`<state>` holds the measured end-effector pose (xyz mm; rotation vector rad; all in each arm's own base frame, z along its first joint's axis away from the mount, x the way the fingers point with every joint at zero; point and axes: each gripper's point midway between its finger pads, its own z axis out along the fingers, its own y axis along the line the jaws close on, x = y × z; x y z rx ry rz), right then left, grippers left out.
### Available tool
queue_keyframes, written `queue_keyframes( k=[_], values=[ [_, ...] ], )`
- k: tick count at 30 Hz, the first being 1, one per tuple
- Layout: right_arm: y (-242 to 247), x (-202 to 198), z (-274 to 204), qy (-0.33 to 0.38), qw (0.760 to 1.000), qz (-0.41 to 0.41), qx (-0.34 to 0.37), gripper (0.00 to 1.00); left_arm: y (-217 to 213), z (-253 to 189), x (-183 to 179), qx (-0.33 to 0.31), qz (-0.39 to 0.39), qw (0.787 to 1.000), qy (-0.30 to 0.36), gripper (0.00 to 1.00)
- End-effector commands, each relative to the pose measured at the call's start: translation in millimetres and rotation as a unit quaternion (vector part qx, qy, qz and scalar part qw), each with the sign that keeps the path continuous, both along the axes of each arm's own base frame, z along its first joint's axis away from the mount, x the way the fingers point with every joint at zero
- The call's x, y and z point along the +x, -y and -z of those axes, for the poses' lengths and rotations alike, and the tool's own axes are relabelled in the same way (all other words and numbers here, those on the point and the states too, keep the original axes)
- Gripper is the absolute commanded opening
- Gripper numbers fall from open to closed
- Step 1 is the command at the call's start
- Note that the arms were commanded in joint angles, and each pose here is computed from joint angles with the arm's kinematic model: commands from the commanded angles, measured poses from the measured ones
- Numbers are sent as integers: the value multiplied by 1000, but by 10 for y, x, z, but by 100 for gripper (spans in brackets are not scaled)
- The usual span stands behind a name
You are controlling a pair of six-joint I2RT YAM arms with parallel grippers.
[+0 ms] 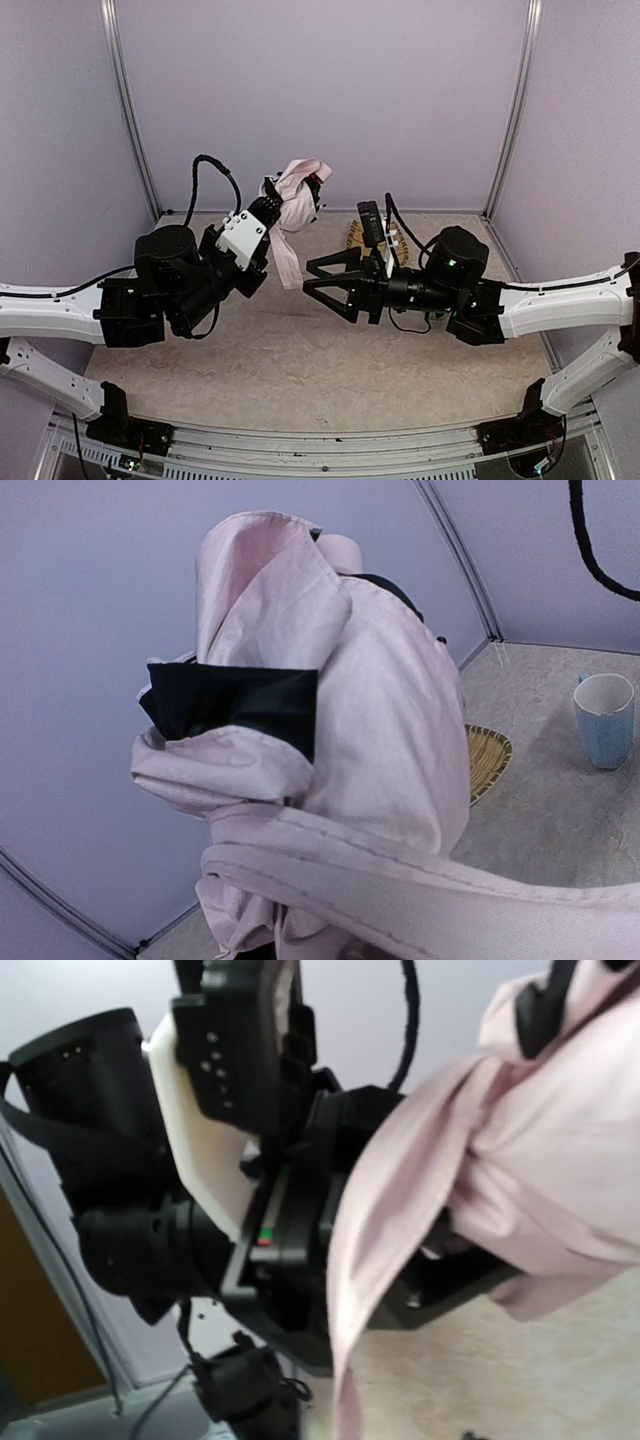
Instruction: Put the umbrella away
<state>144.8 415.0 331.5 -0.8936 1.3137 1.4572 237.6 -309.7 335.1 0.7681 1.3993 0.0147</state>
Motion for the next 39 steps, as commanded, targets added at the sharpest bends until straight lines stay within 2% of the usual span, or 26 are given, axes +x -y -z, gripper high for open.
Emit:
queue_keyframes(
  k=[1, 6, 12, 16, 19, 21, 24, 26, 29, 33, 36, 39],
  values=[
    [-62, -71, -237, -7, 999, -29, 43, 60, -88, -479, 8, -61, -23, 997, 42, 0],
    [-165, 5, -120, -8, 999, -20, 29, 62, -47, -486, -18, -65, -9, 997, 39, 0],
    [-281, -104, -113, -1, 997, -63, 34, 52, -10, -417, 9, -50, -14, 998, 34, 0],
    [-312, -107, -123, 0, 997, -69, 36, 25, 26, -363, 22, -43, -13, 999, 30, 0],
    [-306, -135, -123, 3, 996, -76, 38, 0, 82, -291, 22, -34, -4, 999, 19, 0],
    [-251, -117, -129, 5, 997, -65, 38, 0, 138, -193, 25, -25, 14, 1000, -2, 0],
    [-87, 116, -32, -21, 1000, 1, 10, 0, 248, 158, 65, -26, 86, 991, -101, 0],
    [34, 316, 153, -49, 997, 57, -30, 0, 268, 574, 108, -39, 144, 968, -202, 0],
    [120, 503, 611, -90, 983, 114, -111, 0, 308, 1301, 2, -56, 233, 908, -343, 0],
    [191, 649, 1231, -144, 958, 156, -192, 0, 528, 1982, -473, -44, 354, 815, -458, 0],
    [181, 718, 1611, -158, 941, 170, -246, 0, 653, 2496, -681, -28, 395, 740, -544, 0],
    [147, 790, 1925, -166, 925, 181, -291, 0, 724, 2858, -736, -25, 401, 689, -603, 1]
  ],
)
